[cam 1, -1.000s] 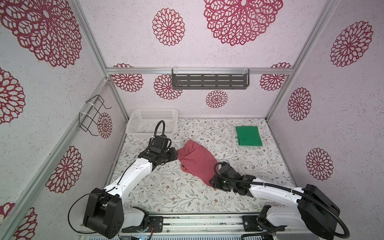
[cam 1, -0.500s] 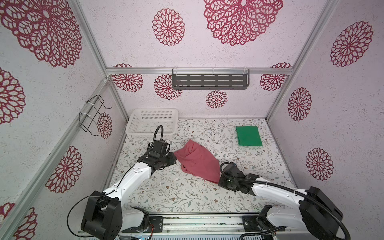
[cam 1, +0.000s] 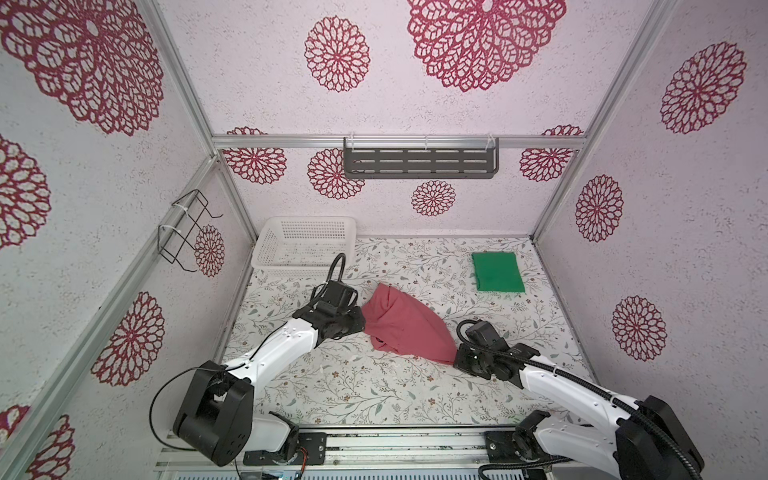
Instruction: Fold and stack the tank tops
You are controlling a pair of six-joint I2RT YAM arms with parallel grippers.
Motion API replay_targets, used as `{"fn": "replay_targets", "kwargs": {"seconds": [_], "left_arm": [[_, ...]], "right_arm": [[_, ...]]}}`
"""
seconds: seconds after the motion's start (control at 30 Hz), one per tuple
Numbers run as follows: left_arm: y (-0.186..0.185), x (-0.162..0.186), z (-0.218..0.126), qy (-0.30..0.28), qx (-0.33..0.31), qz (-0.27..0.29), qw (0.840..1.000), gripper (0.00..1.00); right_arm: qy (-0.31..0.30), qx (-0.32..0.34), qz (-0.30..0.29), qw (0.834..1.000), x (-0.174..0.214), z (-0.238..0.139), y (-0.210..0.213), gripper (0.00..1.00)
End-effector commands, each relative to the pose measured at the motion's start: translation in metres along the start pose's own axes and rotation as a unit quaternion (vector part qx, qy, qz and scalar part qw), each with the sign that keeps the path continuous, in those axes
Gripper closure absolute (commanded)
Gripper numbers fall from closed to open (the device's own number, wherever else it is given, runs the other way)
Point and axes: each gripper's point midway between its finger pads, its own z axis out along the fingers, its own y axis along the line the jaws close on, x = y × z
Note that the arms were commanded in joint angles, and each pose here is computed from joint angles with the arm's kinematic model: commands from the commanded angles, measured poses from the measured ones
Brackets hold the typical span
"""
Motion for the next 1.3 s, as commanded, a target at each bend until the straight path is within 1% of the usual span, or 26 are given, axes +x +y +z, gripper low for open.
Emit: {"fn": "replay_targets", "kwargs": {"seconds": [0.0,0.03,0.1,0.13,0.2,0.23,0.33,0.4,0.5,0.6,0.7,0.77,0.83,0.93,1.17,1.27], "left_arm": [[-0.026,0.013,0.008,0.030,-0.021,0.062,0.997,0.61],[-0.033,0.020,0.014,0.043,-0.030,0.080,0.995,0.61],[-0.041,0.032,0.025,0.061,-0.052,0.108,0.991,0.60],[-0.043,0.036,0.030,0.069,-0.066,0.120,0.988,0.60],[-0.046,0.044,0.037,0.081,-0.086,0.139,0.983,0.61],[-0.049,0.047,0.040,0.084,-0.092,0.147,0.981,0.61],[-0.051,0.056,0.047,0.098,-0.117,0.170,0.974,0.62],[-0.051,0.061,0.053,0.107,-0.125,0.175,0.971,0.62],[-0.055,0.067,0.063,0.117,-0.119,0.170,0.971,0.63],[-0.057,0.073,0.071,0.129,-0.116,0.163,0.971,0.67],[-0.055,0.080,0.076,0.141,-0.121,0.158,0.970,0.68],[-0.053,0.084,0.078,0.148,-0.122,0.155,0.969,0.67],[-0.052,0.088,0.080,0.155,-0.120,0.149,0.969,0.65],[-0.052,0.091,0.084,0.157,-0.114,0.145,0.970,0.65],[-0.050,0.093,0.093,0.162,-0.121,0.143,0.969,0.84],[-0.049,0.094,0.093,0.164,-0.121,0.140,0.969,0.90]], "right_arm": [[0.010,-0.011,-0.027,1.000,0.003,0.002,0.006,0.74],[0.010,-0.006,-0.028,1.000,0.002,0.001,0.005,0.65],[0.005,0.011,-0.028,1.000,0.001,-0.002,-0.002,0.53],[-0.002,0.025,-0.027,0.999,-0.002,-0.005,-0.007,0.50],[-0.012,0.047,-0.022,0.999,-0.005,-0.011,-0.017,0.48],[-0.018,0.054,-0.018,0.998,-0.007,-0.013,-0.022,0.45],[-0.027,0.058,-0.003,0.998,-0.010,-0.015,-0.031,0.43],[-0.029,0.054,0.004,0.998,-0.011,-0.014,-0.034,0.43],[-0.028,0.050,0.006,0.998,-0.009,-0.012,-0.034,0.43],[-0.029,0.050,0.006,0.998,-0.009,-0.012,-0.036,0.43],[-0.031,0.049,0.006,0.998,-0.009,-0.011,-0.037,0.42],[-0.032,0.048,0.006,0.998,-0.010,-0.011,-0.037,0.42],[-0.031,0.047,0.007,0.998,-0.009,-0.010,-0.038,0.42],[-0.029,0.043,0.007,0.999,-0.008,-0.007,-0.037,0.42],[-0.029,0.039,0.007,0.999,-0.008,-0.006,-0.037,0.43],[-0.031,0.040,0.007,0.999,-0.008,-0.007,-0.038,0.43]]}}
